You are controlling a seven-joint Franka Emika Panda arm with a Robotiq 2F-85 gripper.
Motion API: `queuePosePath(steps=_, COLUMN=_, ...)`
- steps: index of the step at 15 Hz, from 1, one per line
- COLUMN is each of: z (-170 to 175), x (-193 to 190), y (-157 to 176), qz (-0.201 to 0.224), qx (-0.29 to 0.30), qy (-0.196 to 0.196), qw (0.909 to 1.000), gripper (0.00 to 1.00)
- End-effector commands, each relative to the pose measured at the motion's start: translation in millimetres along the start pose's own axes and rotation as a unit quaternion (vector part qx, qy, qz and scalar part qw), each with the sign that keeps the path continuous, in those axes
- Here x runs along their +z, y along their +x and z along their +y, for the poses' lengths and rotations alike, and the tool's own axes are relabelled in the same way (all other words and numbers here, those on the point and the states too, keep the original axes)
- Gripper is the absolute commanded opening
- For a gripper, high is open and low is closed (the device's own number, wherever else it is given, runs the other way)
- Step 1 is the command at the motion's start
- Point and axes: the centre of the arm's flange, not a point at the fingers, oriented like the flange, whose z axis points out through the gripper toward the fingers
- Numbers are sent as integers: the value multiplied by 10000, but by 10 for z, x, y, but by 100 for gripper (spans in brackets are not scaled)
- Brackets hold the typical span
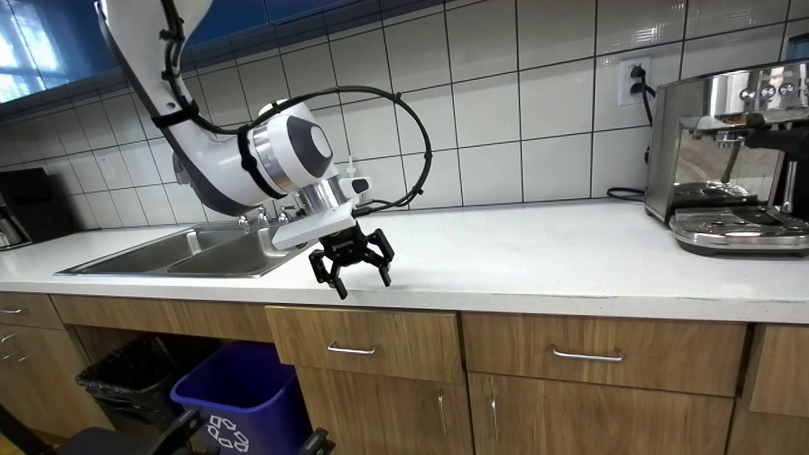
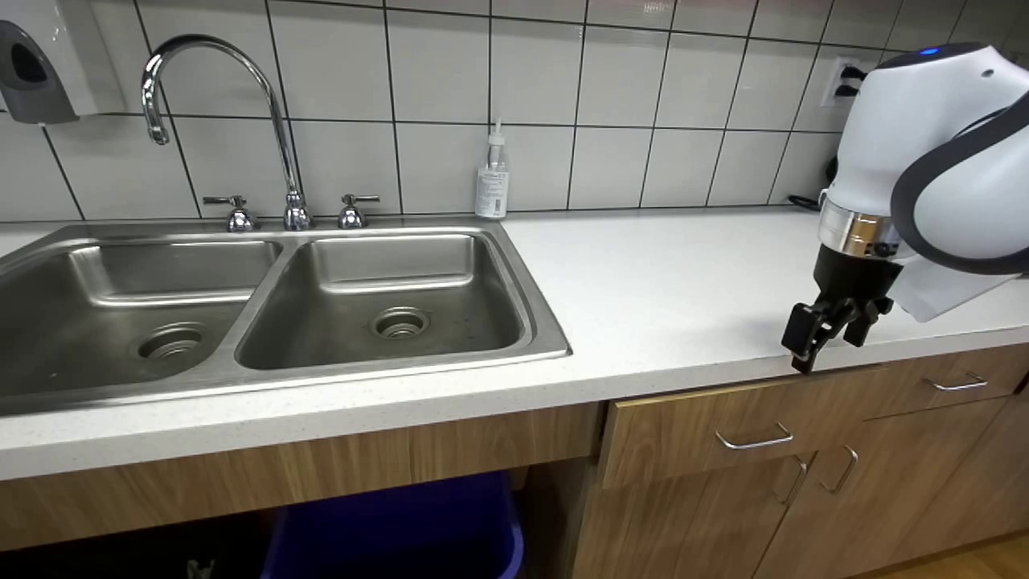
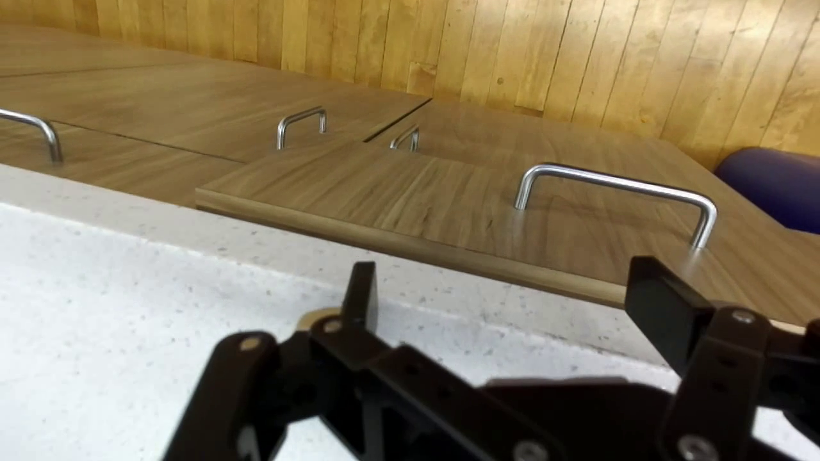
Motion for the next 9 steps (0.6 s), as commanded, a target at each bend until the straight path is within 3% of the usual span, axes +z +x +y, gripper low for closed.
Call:
queuePosePath(steps=1, z=31, x=-226, y=0, qz=79, qx=-37, qy=25, qw=10000, gripper=100)
queuePosePath(steps=5, z=22, x=-316, y=50, qz=183, qx=-10, qy=12, qw=9998, gripper=100)
queuePosePath(steps=9, z=-25, x=-163, y=64, qz=186, qx=-15, qy=26, qw=9998, gripper=100)
